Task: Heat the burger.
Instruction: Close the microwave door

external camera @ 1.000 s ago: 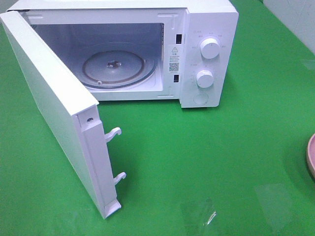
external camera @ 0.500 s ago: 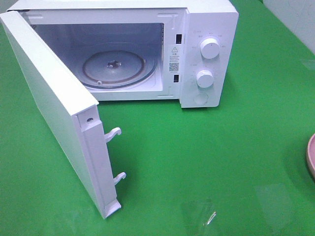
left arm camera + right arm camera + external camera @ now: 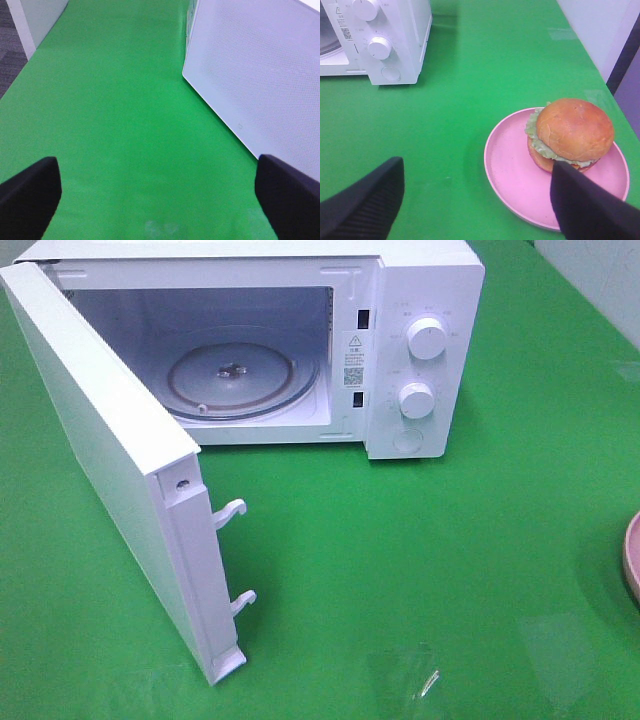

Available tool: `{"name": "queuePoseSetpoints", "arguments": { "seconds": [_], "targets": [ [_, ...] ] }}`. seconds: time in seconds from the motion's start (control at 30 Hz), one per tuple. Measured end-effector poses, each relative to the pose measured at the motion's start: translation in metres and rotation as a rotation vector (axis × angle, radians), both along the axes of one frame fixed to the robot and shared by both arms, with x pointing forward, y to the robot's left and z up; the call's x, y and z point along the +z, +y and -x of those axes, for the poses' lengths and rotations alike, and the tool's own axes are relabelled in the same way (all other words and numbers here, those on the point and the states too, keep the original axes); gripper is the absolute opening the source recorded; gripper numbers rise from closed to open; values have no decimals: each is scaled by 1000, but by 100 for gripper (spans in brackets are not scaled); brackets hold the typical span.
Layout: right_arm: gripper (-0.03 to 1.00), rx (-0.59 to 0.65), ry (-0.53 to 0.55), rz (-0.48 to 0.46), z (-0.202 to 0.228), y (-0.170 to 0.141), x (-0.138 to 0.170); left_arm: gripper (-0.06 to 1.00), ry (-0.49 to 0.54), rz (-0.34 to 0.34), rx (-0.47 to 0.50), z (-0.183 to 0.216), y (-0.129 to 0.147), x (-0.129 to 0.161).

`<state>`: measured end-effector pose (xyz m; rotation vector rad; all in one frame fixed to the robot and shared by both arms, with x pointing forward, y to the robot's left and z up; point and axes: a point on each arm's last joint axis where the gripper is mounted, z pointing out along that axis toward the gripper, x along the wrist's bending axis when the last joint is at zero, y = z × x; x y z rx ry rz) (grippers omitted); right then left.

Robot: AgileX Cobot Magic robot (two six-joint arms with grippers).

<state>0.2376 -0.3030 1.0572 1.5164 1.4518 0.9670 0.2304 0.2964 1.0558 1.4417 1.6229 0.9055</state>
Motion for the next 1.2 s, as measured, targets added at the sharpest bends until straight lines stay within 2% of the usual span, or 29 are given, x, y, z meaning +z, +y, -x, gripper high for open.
{"name": "queuePoseSetpoints", "arguments": {
  "seconds": [0.4,0.5,0.57,0.7,0.8,0.87,0.97,1.0,1.03,1.1,1.13,1.17,1.2],
  "targets": [
    [76,0,0,0,0,0,0,99,0,0,0,0,0,0],
    [76,1,0,-1,0,0,0,99,-4,21,-15,0,-2,1],
    [76,1,0,-1,0,0,0,99,-25,33,-24,2,-3,5],
    [76,1,0,-1,0,0,0,99,-176,27,-18,3,-3,25],
    [76,1,0,-1,0,0,0,96,-230,17,-10,2,-2,30],
    [76,1,0,-1,0,0,0,85,-279,0,5,-6,0,38],
    [76,1,0,-1,0,0,0,81,-281,1,7,-13,1,41],
    [76,1,0,-1,0,0,0,72,-278,-1,9,-17,2,42],
    [76,1,0,-1,0,0,0,72,-278,-1,9,-17,2,42],
    [76,1,0,-1,0,0,0,58,-251,2,13,-36,3,46],
    [76,1,0,-1,0,0,0,58,-251,2,13,-36,3,46],
    [76,1,0,-1,0,0,0,50,-244,3,14,-41,4,47],
    [76,1,0,-1,0,0,0,50,-244,3,14,-41,4,47]
  ]
}}
